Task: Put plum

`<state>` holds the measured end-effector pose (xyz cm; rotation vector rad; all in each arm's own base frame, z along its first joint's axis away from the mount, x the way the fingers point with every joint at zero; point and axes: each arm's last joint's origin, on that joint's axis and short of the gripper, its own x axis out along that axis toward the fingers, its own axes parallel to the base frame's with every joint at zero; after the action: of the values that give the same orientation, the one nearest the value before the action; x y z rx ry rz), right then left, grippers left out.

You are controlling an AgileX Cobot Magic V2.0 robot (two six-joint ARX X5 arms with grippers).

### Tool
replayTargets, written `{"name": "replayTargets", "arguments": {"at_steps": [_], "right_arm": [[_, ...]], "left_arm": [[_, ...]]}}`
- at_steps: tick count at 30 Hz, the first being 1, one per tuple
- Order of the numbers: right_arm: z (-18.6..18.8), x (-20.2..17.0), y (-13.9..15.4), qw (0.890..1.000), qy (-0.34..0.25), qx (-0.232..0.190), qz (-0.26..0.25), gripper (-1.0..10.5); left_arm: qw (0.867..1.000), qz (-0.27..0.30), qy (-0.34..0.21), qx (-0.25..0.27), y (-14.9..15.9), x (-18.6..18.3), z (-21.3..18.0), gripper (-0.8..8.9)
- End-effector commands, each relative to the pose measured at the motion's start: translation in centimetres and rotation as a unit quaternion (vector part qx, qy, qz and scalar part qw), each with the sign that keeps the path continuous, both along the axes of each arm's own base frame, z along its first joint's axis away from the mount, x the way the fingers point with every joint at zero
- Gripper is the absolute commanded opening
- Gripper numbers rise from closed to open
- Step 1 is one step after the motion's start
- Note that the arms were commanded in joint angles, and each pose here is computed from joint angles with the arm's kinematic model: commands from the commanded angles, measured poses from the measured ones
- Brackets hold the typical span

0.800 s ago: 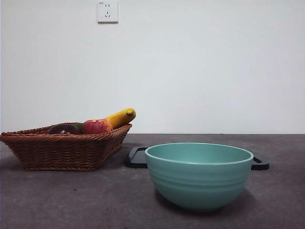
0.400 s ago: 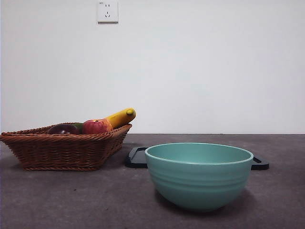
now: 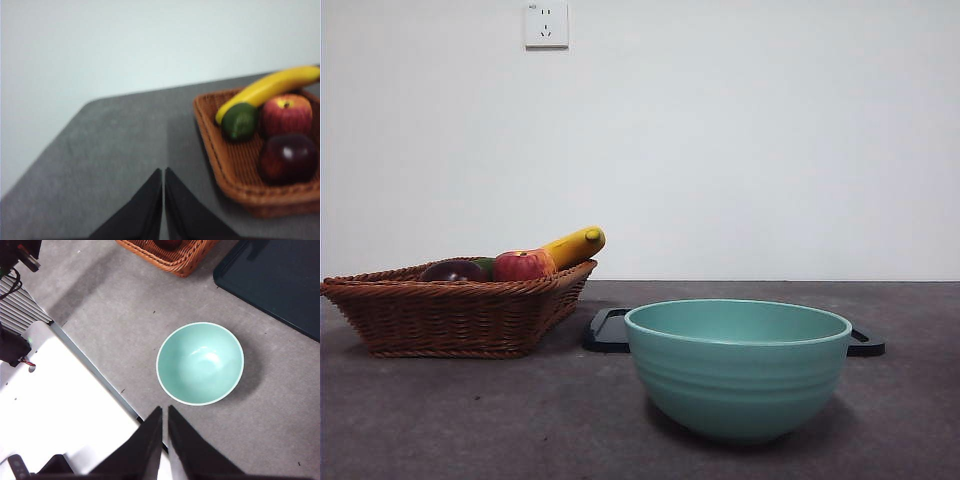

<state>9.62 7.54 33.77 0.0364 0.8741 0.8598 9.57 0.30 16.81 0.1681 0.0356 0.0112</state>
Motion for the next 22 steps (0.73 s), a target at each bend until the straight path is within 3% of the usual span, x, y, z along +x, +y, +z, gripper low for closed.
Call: {"name": "replayTargets", "arguments": {"at_steps": [1, 6, 22], "right_arm": [[0.44, 0.08, 0.13, 1.000, -0.012, 0.003, 0.007, 0.1], [0.44, 0.08, 0.13, 1.000, -0.012, 0.003, 0.007, 0.1], [0.46, 0.09, 0.14, 1.000, -0.013, 0.004, 0.007, 0.1]], "left_arm": [[1.000, 0.003, 0.029, -0.006, 0.03, 0.10, -1.08, 0.07], [0.997, 0.004, 0.075, -0.016, 0.02, -0.02, -1.96, 0.07], [0.997, 0.005, 0.072, -0.020, 0.03, -0.01, -1.91, 0.07]]}}
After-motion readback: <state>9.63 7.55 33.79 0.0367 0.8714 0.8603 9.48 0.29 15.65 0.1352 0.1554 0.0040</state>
